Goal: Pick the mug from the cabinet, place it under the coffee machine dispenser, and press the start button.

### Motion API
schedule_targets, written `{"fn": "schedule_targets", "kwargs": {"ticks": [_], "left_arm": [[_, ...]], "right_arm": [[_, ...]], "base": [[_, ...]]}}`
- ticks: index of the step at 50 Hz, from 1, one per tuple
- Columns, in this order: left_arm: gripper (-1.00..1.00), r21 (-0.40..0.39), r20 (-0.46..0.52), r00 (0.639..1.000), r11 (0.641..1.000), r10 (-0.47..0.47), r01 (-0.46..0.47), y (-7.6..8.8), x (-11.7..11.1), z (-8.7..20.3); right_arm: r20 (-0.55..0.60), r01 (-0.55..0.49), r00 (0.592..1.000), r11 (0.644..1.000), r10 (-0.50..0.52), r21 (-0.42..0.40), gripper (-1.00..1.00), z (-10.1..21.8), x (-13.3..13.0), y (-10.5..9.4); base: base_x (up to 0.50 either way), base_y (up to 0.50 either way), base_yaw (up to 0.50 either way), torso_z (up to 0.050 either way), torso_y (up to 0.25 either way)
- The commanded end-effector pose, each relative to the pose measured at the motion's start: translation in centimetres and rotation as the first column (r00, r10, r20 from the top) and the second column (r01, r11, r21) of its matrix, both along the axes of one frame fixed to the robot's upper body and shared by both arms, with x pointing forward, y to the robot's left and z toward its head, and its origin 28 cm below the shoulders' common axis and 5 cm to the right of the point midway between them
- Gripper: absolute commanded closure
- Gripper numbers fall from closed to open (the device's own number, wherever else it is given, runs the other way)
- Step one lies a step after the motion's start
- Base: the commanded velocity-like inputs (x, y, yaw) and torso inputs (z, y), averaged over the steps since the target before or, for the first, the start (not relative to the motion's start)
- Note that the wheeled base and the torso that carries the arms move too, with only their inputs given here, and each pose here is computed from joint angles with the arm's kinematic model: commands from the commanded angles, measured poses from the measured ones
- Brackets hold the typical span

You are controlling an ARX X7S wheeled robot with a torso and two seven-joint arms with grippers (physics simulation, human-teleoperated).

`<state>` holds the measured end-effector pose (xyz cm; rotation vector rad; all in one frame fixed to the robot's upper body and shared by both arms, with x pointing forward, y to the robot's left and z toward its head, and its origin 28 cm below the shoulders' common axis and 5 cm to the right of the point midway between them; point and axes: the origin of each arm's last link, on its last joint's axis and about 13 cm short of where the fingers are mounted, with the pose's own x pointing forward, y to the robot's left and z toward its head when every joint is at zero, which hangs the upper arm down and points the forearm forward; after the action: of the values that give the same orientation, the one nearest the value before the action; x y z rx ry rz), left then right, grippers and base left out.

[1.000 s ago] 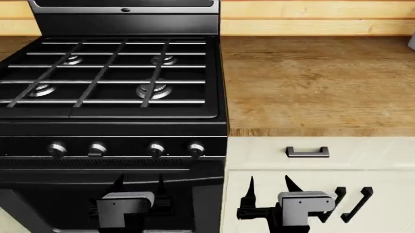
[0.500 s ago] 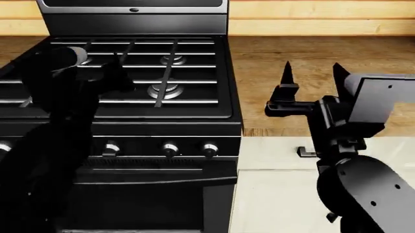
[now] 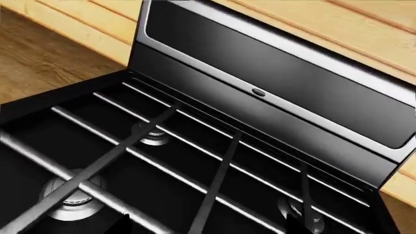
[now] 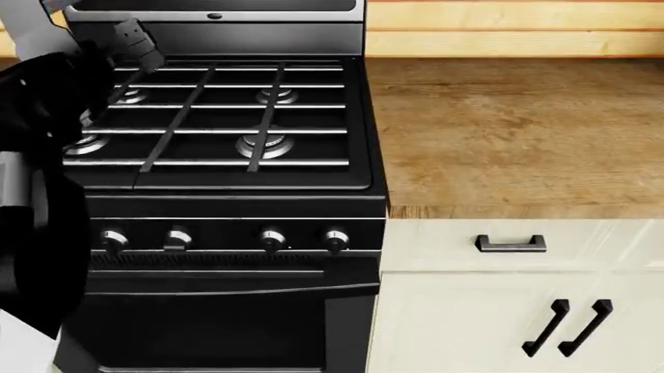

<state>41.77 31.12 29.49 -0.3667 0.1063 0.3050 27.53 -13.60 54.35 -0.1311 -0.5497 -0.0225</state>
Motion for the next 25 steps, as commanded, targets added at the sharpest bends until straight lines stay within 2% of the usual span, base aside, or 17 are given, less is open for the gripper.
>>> {"fn": "schedule_targets", "kwargs": {"ticks": [1, 5, 10, 15, 25], "left_arm": [[-1.0, -0.018, -0.1, 0.993, 0.998, -0.065, 0.064, -0.9, 0.2, -0.9], [-1.0, -0.015, -0.104, 0.993, 0.998, -0.062, 0.061, -0.9, 0.2, -1.1], [-1.0, -0.026, -0.097, 0.994, 0.998, -0.058, 0.056, -0.9, 0.2, -0.7], [-1.0, -0.063, -0.07, 0.995, 0.996, -0.074, 0.07, -1.1, 0.1, 0.2], [-1.0, -0.067, -0.064, 0.994, 0.995, -0.084, 0.08, -1.0, 0.1, 0.4]], "right_arm": [[-0.126, 0.017, 0.992, 0.997, -0.008, 0.072, -1.0, 2.7, -0.1, -1.8], [-0.171, 0.006, 0.985, 0.996, 0.009, 0.091, -1.0, 2.4, 0.6, -2.2], [-0.217, -0.005, 0.976, 0.998, 0.019, 0.067, -1.0, 2.0, 1.1, -2.1], [-0.23, 0.022, 0.973, 0.999, -0.011, 0.046, -1.0, 2.2, 1.2, -2.0], [-0.214, 0.016, 0.977, 0.999, -0.009, 0.032, -1.0, 2.3, 0.9, -2.2]], "base": [[0.0, 0.0, 0.0, 0.0, 0.0], [0.0, 0.0, 0.0, 0.0, 0.0], [0.0, 0.0, 0.0, 0.0, 0.0], [0.0, 0.0, 0.0, 0.0, 0.0], [0.0, 0.0, 0.0, 0.0, 0.0]]}}
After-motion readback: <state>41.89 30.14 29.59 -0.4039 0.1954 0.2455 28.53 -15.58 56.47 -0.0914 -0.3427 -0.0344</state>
